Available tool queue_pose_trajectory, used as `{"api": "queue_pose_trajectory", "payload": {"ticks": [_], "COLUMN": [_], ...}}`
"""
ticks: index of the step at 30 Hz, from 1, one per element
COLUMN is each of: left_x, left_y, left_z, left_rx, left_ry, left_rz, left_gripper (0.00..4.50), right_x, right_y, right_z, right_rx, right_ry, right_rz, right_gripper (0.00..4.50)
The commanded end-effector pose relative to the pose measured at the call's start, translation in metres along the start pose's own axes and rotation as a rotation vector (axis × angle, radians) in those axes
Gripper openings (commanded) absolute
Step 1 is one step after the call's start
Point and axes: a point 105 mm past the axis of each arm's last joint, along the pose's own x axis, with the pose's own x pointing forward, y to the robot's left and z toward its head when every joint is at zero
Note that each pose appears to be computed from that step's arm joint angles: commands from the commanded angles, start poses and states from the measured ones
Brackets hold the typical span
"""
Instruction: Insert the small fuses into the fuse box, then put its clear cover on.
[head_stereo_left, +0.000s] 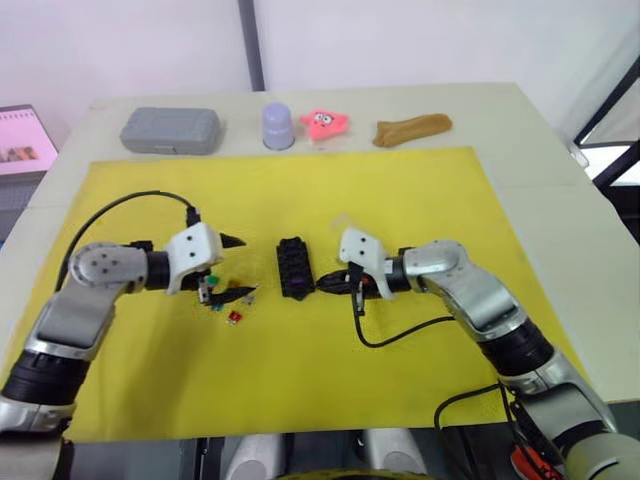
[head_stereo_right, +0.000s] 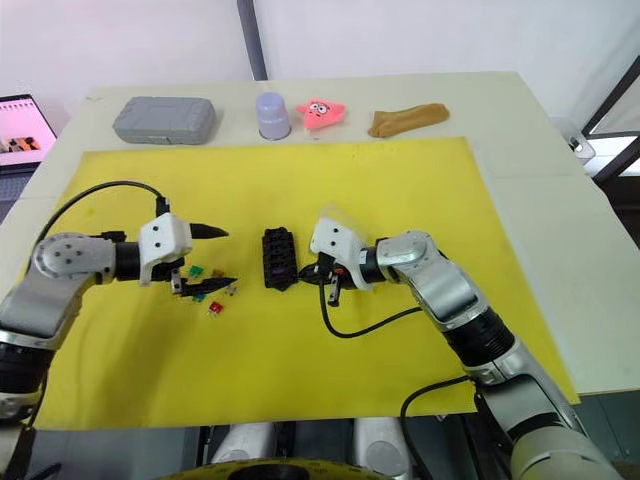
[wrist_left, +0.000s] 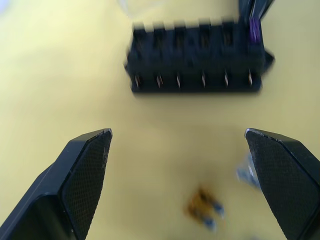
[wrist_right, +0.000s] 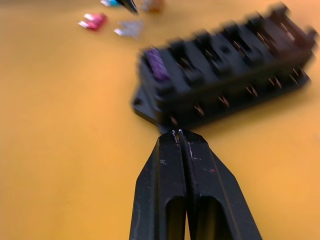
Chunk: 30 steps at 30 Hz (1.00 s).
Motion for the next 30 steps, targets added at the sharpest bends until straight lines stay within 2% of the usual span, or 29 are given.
{"api": "queue_pose_trajectory", "payload": {"ticks": [1, 8, 13, 18, 19, 20, 24, 27, 30], "left_x": [-0.023, -0.049, -0.066, -0.086, -0.087, -0.089, -0.089, -0.082, -0.076], "left_y": [0.015, 0.016, 0.002, -0.002, -0.002, -0.001, 0.011, 0.007, 0.008], "left_z": [-0.002, -0.012, -0.011, -0.019, -0.019, -0.019, -0.022, -0.027, -0.035], "left_rx": [0.011, -0.065, -0.259, -0.463, -0.488, -0.558, -0.781, -0.990, -1.084], "left_ry": [0.027, 0.077, 0.027, 0.032, 0.029, 0.016, -0.035, -0.060, -0.053], "left_rz": [0.066, 0.052, -0.037, -0.094, -0.101, -0.112, -0.076, -0.127, -0.129], "left_gripper": [4.50, 4.50, 4.50, 4.50, 4.50, 4.50, 4.50, 4.50, 4.50], "right_x": [0.004, -0.019, -0.056, -0.084, -0.085, -0.088, -0.092, -0.087, -0.083], "right_y": [0.008, -0.001, -0.001, 0.008, 0.008, 0.009, 0.010, 0.008, 0.007], "right_z": [0.014, 0.017, 0.045, 0.071, 0.073, 0.076, 0.086, 0.093, 0.095], "right_rx": [-0.047, -0.082, -0.196, -0.279, -0.285, -0.301, -0.334, -0.362, -0.381], "right_ry": [-0.038, -0.025, -0.069, -0.090, -0.091, -0.085, -0.084, -0.076, -0.063], "right_rz": [0.033, -0.008, -0.027, 0.011, 0.007, 0.014, 0.030, 0.028, 0.028], "right_gripper": [0.09, 0.09, 0.09, 0.09, 0.63, 0.95, 2.97, 4.46, 4.46]}}
